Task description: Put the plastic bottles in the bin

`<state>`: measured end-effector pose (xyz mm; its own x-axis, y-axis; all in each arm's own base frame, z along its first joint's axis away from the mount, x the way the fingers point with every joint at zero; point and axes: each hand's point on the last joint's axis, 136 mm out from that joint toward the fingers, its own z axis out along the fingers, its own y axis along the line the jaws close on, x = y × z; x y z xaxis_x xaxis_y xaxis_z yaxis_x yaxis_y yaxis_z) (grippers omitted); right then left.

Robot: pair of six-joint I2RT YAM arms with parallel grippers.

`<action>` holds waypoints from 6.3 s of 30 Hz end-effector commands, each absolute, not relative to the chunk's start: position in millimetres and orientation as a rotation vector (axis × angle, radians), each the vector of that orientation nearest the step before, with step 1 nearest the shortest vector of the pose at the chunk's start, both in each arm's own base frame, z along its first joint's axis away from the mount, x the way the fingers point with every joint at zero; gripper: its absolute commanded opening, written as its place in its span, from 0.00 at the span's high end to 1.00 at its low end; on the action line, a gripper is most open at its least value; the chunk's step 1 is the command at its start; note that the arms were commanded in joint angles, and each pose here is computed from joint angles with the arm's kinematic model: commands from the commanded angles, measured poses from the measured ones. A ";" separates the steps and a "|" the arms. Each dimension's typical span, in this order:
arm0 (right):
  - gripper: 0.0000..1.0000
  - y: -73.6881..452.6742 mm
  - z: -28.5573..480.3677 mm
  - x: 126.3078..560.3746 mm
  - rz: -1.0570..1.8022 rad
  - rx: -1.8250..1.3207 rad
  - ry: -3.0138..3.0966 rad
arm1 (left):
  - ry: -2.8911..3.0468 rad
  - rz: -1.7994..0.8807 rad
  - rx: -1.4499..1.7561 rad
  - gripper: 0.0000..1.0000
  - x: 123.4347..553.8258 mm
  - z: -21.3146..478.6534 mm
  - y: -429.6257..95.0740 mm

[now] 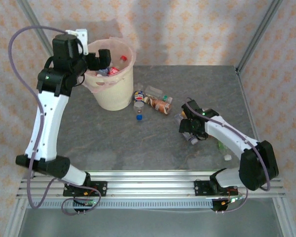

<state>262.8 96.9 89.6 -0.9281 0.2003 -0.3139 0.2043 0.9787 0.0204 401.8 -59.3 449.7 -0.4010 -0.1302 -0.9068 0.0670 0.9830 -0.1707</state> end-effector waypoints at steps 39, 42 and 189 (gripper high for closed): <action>0.52 161.5 29.3 256.4 0.060 -0.056 2.993 | 1.891 -0.531 -0.277 0.00 341.7 417.2 -66.6; 0.59 166.5 47.6 258.0 0.084 -0.080 2.944 | 1.889 -0.535 -0.284 0.00 341.2 417.1 -66.3; 0.01 -34.0 180.8 289.0 -0.013 0.990 2.442 | 2.143 0.668 0.480 0.10 555.9 353.8 -15.3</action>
<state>304.9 -14.1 186.1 -0.6294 0.6380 -0.4437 0.5991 0.7620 0.2458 568.7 -18.1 334.9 -0.5978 0.5484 -0.5847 0.1224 0.7832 0.6095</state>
